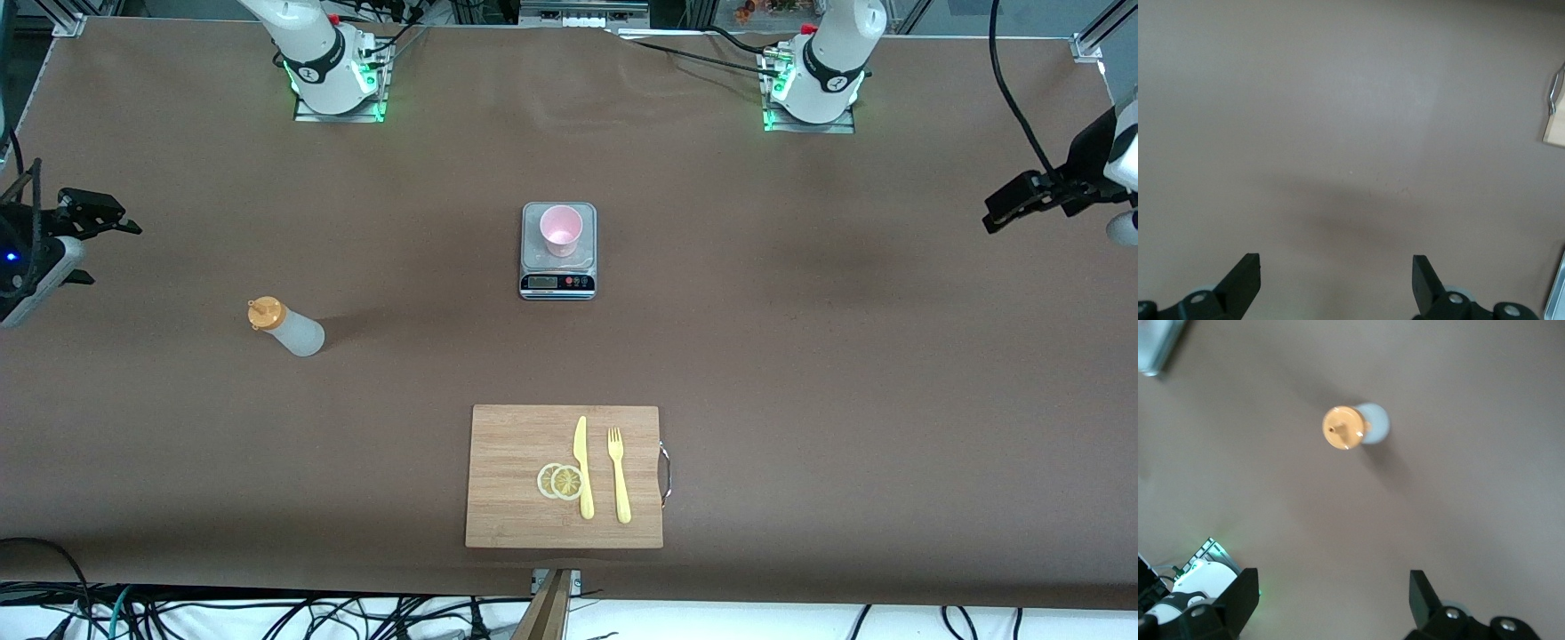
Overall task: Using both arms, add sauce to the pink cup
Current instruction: 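Reach the right gripper to the white squeeze bottle and grasp it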
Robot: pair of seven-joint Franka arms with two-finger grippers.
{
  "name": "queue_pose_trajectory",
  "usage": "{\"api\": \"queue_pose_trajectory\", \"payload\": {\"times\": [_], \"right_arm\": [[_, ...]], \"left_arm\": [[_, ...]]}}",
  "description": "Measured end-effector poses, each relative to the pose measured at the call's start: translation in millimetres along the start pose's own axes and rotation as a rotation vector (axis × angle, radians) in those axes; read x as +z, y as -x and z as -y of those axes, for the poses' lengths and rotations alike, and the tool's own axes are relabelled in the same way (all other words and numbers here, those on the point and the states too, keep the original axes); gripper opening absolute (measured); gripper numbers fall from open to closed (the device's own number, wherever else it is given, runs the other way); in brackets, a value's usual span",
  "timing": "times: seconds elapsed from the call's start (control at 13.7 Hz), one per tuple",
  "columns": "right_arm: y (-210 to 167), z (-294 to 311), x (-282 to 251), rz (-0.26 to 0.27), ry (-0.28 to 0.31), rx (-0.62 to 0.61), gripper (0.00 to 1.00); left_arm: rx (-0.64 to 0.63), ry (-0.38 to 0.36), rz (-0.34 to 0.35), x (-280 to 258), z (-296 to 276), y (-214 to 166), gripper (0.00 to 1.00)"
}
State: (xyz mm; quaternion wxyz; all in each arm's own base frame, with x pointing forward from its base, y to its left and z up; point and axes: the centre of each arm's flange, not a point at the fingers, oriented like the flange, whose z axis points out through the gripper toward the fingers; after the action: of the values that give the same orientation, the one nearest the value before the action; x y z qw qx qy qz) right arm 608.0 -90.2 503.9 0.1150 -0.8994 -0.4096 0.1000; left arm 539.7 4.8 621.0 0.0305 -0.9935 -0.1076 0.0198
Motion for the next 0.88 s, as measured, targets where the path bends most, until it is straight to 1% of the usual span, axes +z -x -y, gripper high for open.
{"api": "queue_pose_trajectory", "payload": {"times": [0.15,0.22,0.44,0.66,0.88], "right_arm": [[8.2,-13.8,20.7,-0.056,-0.05,-0.098,1.0],[13.8,-20.6,31.8,-0.093,-0.074,-0.139,1.0],[46.1,-50.9,74.0,-0.25,-0.17,-0.288,1.0],[75.9,-80.3,114.9,-0.4,-0.228,-0.414,1.0],[85.5,-86.5,160.4,-0.551,-0.287,-0.498,1.0]], "left_arm": [[0.068,-0.005,0.04,-0.1,4.2,8.1,1.0],[0.087,-0.006,0.049,0.9,5.5,9.5,1.0],[0.103,-0.006,0.058,4.6,6.9,7.7,1.0],[0.11,-0.005,0.056,4.0,6.8,7.6,1.0],[0.111,-0.004,0.051,2.0,6.4,6.4,1.0]]}}
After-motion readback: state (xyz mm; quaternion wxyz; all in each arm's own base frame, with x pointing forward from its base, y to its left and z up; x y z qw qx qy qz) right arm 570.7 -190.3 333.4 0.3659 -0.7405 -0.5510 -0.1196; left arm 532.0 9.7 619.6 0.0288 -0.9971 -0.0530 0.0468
